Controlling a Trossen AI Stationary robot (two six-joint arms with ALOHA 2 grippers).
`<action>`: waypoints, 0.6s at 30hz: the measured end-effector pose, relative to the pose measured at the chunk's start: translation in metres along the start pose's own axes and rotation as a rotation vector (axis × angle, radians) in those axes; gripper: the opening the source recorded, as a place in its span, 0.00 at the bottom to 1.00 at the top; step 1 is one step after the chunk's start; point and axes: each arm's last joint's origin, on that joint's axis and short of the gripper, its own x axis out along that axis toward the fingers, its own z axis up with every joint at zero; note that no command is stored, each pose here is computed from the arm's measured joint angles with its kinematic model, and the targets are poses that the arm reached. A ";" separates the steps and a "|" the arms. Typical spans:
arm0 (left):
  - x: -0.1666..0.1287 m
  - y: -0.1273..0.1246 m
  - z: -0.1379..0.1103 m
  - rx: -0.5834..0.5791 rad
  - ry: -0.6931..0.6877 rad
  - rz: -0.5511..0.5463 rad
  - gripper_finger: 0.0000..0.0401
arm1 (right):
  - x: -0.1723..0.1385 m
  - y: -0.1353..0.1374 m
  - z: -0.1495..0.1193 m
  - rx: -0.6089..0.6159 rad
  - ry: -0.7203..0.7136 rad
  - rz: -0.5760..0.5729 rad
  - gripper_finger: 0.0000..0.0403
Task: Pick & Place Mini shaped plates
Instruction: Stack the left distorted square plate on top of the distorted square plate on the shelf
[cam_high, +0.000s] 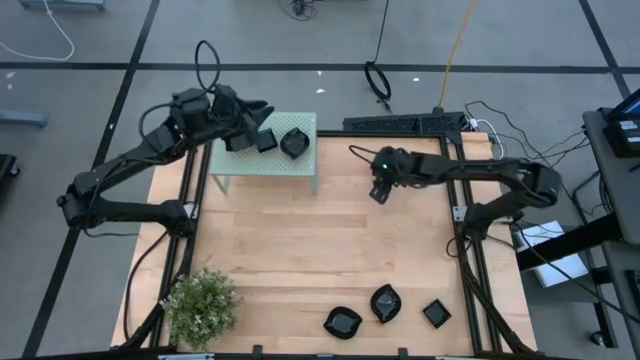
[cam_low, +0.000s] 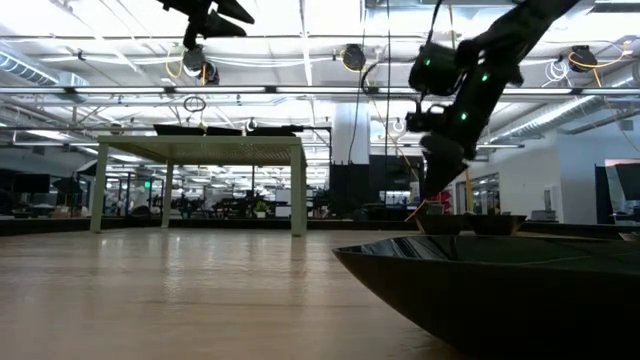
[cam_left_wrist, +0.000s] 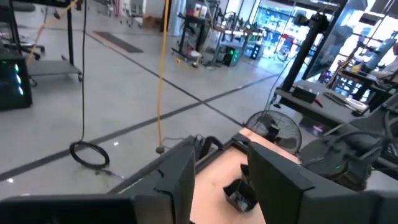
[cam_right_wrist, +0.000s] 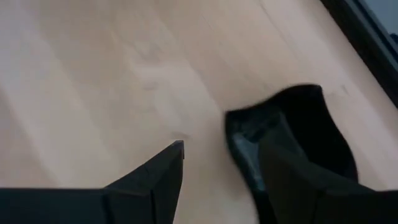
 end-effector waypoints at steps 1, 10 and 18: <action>0.000 0.001 0.001 0.003 -0.007 0.002 0.38 | 0.005 -0.003 0.000 -0.011 0.020 -0.010 0.49; 0.000 0.008 0.006 0.001 -0.048 0.029 0.38 | 0.038 -0.019 -0.008 -0.080 0.156 -0.046 0.49; -0.001 0.011 0.007 -0.008 -0.054 0.041 0.38 | 0.040 -0.019 -0.009 -0.160 0.171 -0.041 0.36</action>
